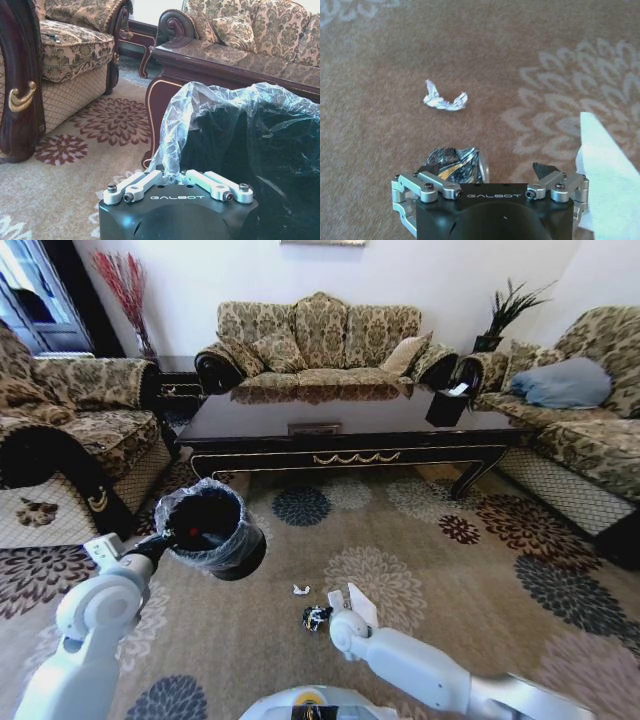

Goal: Move to the front of the table and pick up the trash from the floor, then place it into the trash bin.

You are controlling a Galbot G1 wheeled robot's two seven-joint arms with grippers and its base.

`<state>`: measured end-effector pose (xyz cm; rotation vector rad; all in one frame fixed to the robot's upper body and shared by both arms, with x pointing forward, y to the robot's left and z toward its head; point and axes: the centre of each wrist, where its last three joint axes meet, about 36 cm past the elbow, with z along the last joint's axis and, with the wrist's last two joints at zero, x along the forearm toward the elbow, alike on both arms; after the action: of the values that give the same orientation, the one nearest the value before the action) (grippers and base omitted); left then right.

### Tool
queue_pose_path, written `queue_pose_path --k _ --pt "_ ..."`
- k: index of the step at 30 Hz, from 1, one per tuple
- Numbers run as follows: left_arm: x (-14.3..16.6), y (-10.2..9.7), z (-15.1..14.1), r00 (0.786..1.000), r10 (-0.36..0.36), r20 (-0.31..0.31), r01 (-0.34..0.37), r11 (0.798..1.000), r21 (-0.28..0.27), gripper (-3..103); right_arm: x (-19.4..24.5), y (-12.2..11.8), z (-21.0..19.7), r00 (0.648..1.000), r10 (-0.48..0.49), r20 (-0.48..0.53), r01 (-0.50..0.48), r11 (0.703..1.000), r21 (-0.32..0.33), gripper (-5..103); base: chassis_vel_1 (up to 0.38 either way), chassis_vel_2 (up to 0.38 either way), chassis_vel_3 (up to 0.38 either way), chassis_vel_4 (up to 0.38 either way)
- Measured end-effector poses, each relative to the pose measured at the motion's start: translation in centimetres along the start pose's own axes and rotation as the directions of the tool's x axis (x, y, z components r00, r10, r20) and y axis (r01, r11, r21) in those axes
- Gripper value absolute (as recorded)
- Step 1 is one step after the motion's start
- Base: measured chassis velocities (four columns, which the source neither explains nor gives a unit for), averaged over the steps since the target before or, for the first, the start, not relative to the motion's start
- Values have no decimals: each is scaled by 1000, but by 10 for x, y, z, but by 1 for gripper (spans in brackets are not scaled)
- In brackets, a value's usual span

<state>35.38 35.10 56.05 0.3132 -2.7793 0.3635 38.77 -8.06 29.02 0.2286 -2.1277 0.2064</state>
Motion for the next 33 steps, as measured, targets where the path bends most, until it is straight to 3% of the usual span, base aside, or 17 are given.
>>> queue_pose_path --k 13,19,22,26,29,32,33 --pt "-6 3 -1 1000 -8 -1 8 1000 -3 3 -18 15 6 999 22 -25 -21 1000 15 102 0 0 0 0" --pt "-7 3 -2 1000 -7 1 7 1000 -7 3 -20 9 6 999 37 -23 -37 999 15 78 0 0 0 0" --pt "-7 3 -2 1000 -7 1 7 1000 -8 3 -21 6 8 999 44 -24 -44 999 13 72 0 0 0 0" --pt "-7 2 -1 1000 -9 1 9 1000 -10 3 -21 5 14 999 49 -24 -49 999 14 52 0 0 0 0" --pt "-6 2 0 1000 -10 -1 10 1000 -11 3 -21 6 16 999 49 -23 -48 999 15 51 0 0 0 0" --pt "-5 2 2 1000 -12 -4 12 1000 -15 3 -20 7 20 999 47 -17 -47 999 21 37 0 0 0 0" --pt "-4 3 2 1000 -14 -5 14 1000 -16 3 -19 7 21 999 49 -13 -49 999 25 37 0 0 0 0"
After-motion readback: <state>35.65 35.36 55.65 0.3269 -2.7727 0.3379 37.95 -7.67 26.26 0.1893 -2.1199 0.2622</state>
